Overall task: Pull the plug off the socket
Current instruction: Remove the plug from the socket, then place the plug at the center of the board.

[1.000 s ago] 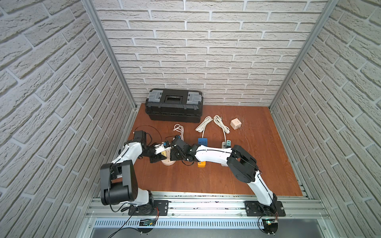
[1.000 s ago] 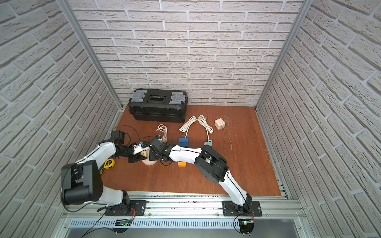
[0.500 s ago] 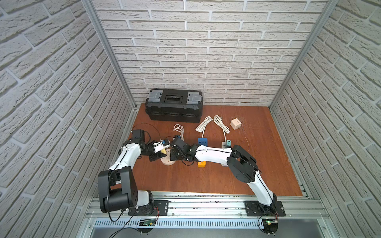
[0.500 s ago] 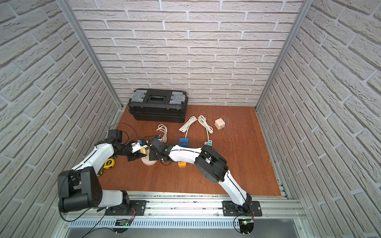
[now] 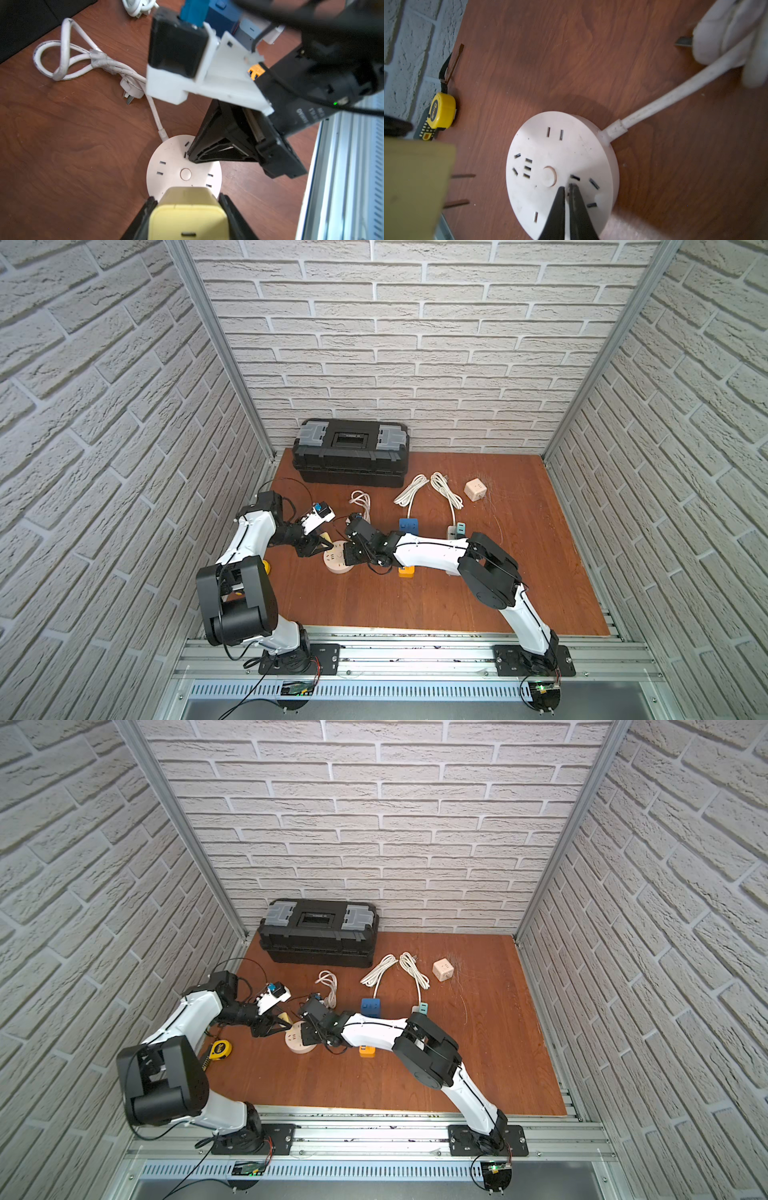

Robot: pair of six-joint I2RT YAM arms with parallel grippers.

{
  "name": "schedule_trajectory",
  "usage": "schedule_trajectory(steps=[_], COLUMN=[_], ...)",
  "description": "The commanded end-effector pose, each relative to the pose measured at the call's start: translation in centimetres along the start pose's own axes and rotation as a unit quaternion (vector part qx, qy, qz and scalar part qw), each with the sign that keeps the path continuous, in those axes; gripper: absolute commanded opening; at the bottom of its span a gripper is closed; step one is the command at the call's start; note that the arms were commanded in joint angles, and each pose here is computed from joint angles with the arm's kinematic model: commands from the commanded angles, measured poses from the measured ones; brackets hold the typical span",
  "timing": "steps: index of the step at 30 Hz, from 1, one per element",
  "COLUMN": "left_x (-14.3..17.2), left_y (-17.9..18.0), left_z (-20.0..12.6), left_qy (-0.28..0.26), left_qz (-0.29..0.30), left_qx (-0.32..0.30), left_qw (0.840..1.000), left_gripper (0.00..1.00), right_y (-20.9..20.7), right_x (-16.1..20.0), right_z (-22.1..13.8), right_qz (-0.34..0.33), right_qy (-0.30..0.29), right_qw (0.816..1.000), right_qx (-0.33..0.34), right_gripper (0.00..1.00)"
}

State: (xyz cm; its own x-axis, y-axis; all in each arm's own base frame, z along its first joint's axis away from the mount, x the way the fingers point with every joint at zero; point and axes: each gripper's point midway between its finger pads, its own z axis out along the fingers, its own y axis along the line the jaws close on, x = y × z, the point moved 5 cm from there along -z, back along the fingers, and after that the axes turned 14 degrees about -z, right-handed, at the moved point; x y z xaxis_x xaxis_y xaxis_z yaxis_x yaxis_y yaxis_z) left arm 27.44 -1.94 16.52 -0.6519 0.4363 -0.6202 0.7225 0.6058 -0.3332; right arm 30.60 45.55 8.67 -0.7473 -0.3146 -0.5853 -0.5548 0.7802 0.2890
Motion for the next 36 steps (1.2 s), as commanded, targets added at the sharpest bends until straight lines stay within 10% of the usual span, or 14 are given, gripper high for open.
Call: schedule_trajectory(steps=[1,14,24,36], left_x=[-1.1,-3.1,-3.6,-4.8], left_y=[-0.8,-2.5,-6.7,-9.7], left_z=[-1.3,-3.8,-3.8,-3.5], left_qy=[-0.033,-0.079,-0.023,-0.017], left_qz=[-0.059,-0.104,-0.092,-0.098], left_qx=[0.027,0.032,0.073,0.148], left_qw=[0.997,0.991,0.993,0.984], left_gripper=[0.0,0.0,0.0,0.0], right_y=[-1.2,5.0,5.4,7.6], right_x=[2.0,-5.2,-2.8,-2.2], right_z=[-0.7,-11.6,-18.7,-17.8], right_qz=[-0.059,-0.193,-0.27,-0.33], right_qy=[0.048,-0.12,-0.197,-0.171], right_qw=[0.997,0.971,0.939,0.928], right_qx=[0.021,-0.076,-0.075,-0.017], right_gripper=[0.24,0.45,0.45,0.46])
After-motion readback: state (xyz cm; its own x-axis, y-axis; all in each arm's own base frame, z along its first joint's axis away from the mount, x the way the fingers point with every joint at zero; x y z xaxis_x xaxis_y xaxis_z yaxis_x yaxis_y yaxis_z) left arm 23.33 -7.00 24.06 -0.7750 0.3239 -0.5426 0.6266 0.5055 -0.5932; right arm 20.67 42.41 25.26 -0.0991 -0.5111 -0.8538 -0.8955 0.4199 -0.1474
